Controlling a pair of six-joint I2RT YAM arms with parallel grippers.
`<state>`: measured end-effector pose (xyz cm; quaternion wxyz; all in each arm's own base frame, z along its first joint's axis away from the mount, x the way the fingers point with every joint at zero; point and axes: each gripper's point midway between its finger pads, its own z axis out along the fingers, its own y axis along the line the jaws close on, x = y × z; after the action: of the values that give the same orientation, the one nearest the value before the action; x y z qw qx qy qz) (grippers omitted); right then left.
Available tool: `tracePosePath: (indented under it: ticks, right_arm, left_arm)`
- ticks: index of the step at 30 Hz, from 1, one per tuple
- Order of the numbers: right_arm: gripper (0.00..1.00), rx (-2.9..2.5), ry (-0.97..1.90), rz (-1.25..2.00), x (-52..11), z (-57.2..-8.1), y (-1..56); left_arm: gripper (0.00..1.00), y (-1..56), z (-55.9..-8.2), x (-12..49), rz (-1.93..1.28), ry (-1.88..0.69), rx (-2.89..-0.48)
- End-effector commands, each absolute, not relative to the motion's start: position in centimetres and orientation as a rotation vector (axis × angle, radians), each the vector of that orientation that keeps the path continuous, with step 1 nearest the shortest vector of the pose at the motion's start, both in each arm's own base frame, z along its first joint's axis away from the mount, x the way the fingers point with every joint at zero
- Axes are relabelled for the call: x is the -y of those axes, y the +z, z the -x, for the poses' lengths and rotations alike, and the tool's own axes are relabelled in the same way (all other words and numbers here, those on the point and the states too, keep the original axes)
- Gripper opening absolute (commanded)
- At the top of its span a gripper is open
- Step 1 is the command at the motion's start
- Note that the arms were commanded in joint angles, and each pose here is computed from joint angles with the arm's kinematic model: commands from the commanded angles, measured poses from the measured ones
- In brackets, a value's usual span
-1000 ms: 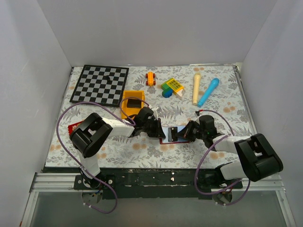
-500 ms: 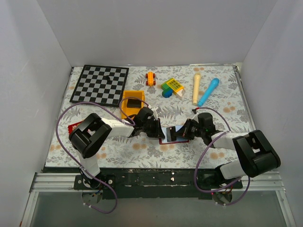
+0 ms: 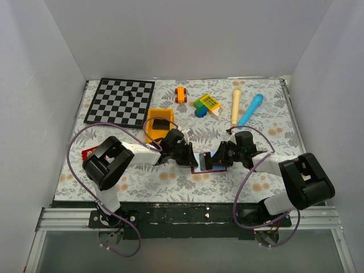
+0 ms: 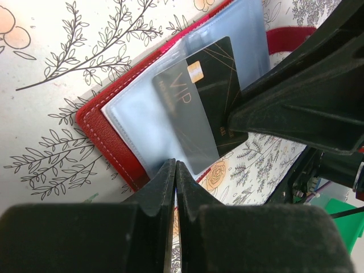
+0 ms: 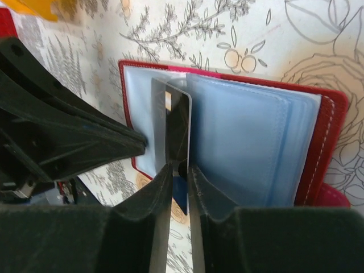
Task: Put the credit cards into the card holder
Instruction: Insert the credit card into the card holder.
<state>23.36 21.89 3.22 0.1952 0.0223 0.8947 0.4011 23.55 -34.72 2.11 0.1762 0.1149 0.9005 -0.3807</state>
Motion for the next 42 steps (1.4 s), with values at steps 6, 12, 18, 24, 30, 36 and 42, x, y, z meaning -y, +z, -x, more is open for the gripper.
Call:
tracePosePath:
  ticks: [6,12,18,24,30,36,42]
  right_arm:
    - [0.45,-2.555,0.947,0.003,-20.1,-23.0,4.6]
    - [0.37,-2.552,0.766,-0.003,-18.0,-23.5,5.6]
    - [0.01,-2.554,0.749,0.018,-18.2,-24.3,5.6]
    - [0.01,-2.577,0.718,0.017,-18.2,-25.1,4.9]
    - [0.01,-2.587,0.705,0.053,-18.8,-25.7,4.8]
    - [0.01,-2.618,0.671,0.091,-19.1,-25.7,4.2]
    - [0.01,-2.647,0.632,0.114,-19.3,-25.4,3.6]
  left_arm:
    - [0.00,0.0,-23.0,32.4,-0.292,-0.952,-2.620]
    - [0.00,0.3,-23.1,32.6,-0.302,-0.964,-2.610]
    - [0.00,2.8,-23.8,33.3,-0.317,-1.002,-2.547]
    - [0.00,5.1,-24.5,33.9,-0.326,-1.025,-2.499]
    - [0.00,5.5,-24.6,33.7,-0.326,-1.010,-2.491]
    - [0.00,5.8,-24.7,33.2,-0.318,-1.000,-2.479]
    - [0.00,4.9,-24.7,32.0,-0.289,-0.961,-2.501]
